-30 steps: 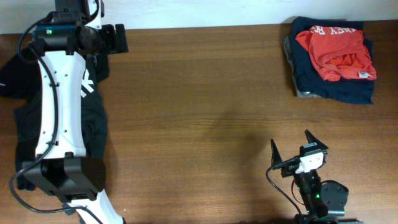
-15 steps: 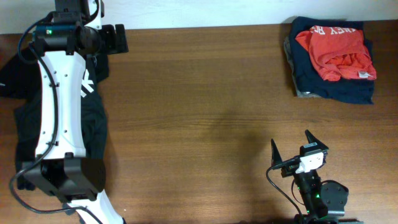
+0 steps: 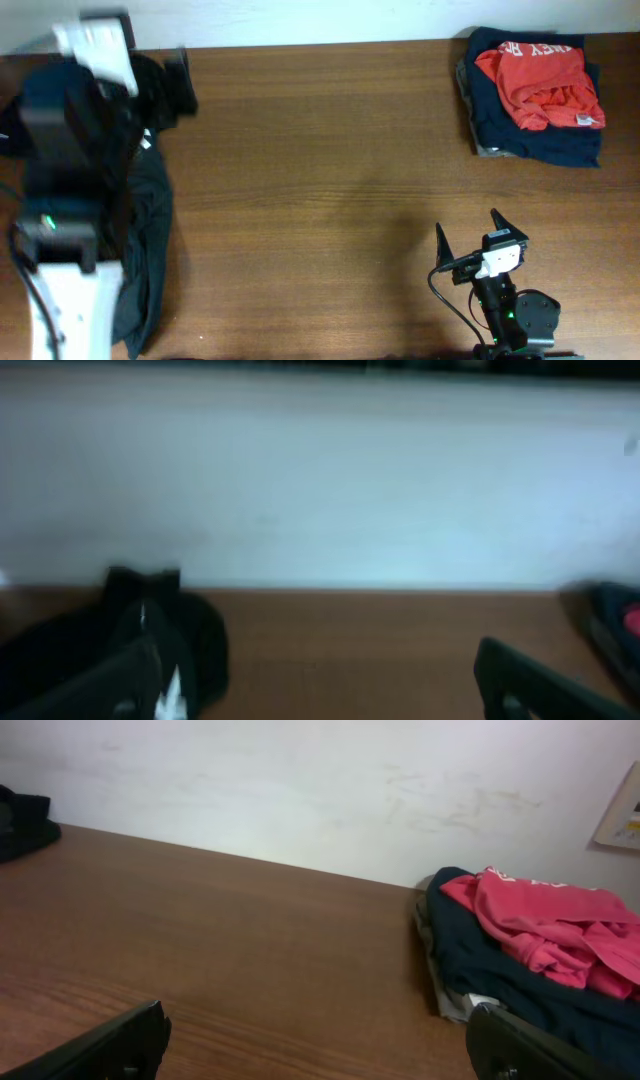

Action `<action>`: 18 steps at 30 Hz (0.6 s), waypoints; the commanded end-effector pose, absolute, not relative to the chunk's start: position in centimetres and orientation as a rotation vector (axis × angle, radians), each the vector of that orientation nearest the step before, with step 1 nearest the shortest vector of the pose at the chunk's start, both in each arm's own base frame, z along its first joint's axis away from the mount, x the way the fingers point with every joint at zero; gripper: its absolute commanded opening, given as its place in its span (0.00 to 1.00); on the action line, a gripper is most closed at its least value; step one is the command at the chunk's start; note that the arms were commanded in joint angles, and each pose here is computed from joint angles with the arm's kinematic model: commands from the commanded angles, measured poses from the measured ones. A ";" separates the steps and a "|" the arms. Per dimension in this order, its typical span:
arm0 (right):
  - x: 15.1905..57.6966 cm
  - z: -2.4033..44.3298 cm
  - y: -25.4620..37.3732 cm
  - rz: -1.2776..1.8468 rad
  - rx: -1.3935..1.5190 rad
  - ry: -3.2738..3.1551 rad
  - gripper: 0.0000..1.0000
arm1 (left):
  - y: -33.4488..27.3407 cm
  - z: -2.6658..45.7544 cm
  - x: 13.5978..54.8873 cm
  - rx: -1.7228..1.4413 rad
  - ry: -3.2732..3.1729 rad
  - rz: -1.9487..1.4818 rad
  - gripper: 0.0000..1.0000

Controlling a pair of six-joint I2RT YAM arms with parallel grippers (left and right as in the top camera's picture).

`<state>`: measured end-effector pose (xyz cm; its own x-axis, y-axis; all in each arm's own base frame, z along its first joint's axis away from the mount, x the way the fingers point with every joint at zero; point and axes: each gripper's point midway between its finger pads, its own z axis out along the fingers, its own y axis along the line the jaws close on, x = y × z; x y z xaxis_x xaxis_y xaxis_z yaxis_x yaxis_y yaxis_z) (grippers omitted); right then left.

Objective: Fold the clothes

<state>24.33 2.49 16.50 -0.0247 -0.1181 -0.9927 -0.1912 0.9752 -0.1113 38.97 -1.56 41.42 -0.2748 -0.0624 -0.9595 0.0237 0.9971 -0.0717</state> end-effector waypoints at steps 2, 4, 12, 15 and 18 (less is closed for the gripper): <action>24.3 16.3 2.4 0.061 -0.228 1.603 0.99 | -1.3 33.3 35.7 -0.035 1.845 -0.081 0.99; 24.3 16.3 2.4 0.061 -0.228 1.603 0.99 | -1.3 31.1 33.9 -0.034 1.802 -0.083 0.99; 24.3 16.3 2.4 0.061 -0.228 1.603 0.99 | -1.0 24.3 28.0 -0.032 1.714 -0.085 0.99; 24.3 16.3 2.4 0.061 -0.228 1.603 0.99 | -1.0 22.7 27.0 -0.032 1.709 -0.085 0.99; 24.3 16.3 2.4 0.061 -0.228 1.603 0.99 | -1.0 21.5 26.6 -0.032 1.710 -0.086 0.99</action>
